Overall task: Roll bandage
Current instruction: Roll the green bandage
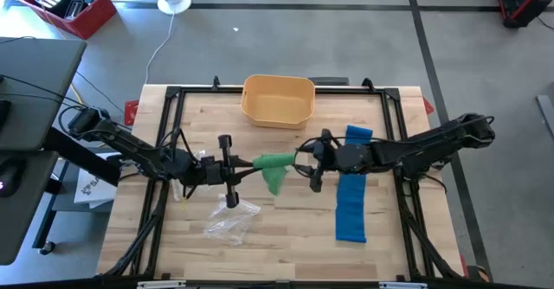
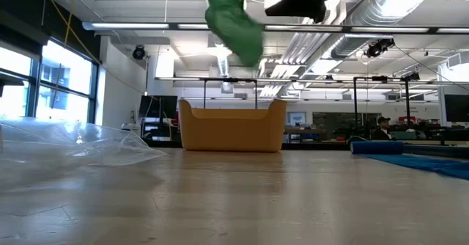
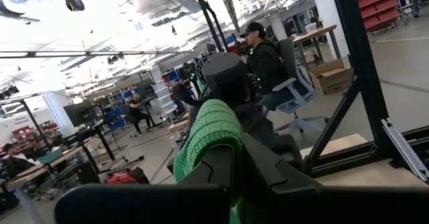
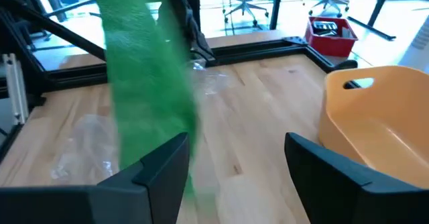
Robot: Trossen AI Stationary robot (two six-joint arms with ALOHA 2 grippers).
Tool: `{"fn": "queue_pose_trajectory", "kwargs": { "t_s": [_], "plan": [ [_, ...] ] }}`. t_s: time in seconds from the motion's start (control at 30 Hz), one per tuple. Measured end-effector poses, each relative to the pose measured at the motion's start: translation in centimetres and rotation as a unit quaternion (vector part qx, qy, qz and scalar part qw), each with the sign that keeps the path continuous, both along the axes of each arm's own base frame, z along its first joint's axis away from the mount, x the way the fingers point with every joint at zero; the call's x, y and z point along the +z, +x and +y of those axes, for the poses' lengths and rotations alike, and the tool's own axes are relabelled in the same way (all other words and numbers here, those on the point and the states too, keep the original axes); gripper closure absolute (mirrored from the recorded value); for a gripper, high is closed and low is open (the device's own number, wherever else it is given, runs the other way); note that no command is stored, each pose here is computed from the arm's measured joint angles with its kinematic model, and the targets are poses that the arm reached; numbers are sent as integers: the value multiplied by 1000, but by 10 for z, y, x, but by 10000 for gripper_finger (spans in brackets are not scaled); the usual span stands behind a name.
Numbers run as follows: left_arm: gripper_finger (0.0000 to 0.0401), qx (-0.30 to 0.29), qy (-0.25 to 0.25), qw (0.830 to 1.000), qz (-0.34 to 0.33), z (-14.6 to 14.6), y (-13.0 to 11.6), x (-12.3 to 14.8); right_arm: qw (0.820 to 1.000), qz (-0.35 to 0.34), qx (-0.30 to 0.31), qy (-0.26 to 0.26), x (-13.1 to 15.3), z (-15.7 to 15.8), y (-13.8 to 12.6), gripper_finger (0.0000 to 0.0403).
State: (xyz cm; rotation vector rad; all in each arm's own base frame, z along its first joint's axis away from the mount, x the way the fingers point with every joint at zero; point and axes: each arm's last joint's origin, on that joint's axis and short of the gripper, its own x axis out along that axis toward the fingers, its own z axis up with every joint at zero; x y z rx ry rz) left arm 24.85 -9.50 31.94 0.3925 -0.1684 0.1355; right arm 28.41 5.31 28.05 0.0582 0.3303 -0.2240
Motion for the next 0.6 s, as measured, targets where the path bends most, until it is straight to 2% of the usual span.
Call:
{"fn": "queue_pose_trajectory", "kwargs": {
  "t_s": [0.17, 0.3, 0.6],
  "plan": [
    [395, 0, -3, 1000, 2, 1, 0, -1, 999, -6, 33, -25, 4, 9, -3, 167],
    [395, 2, -1, 1000, 2, 1, 1, -1, 995, -30, 84, -39, 7, 19, 0, 167],
    [395, -2, -7, 1000, 2, 1, 1, -1, 992, -75, 84, -55, -10, 21, 29, 167]
  ]
}}
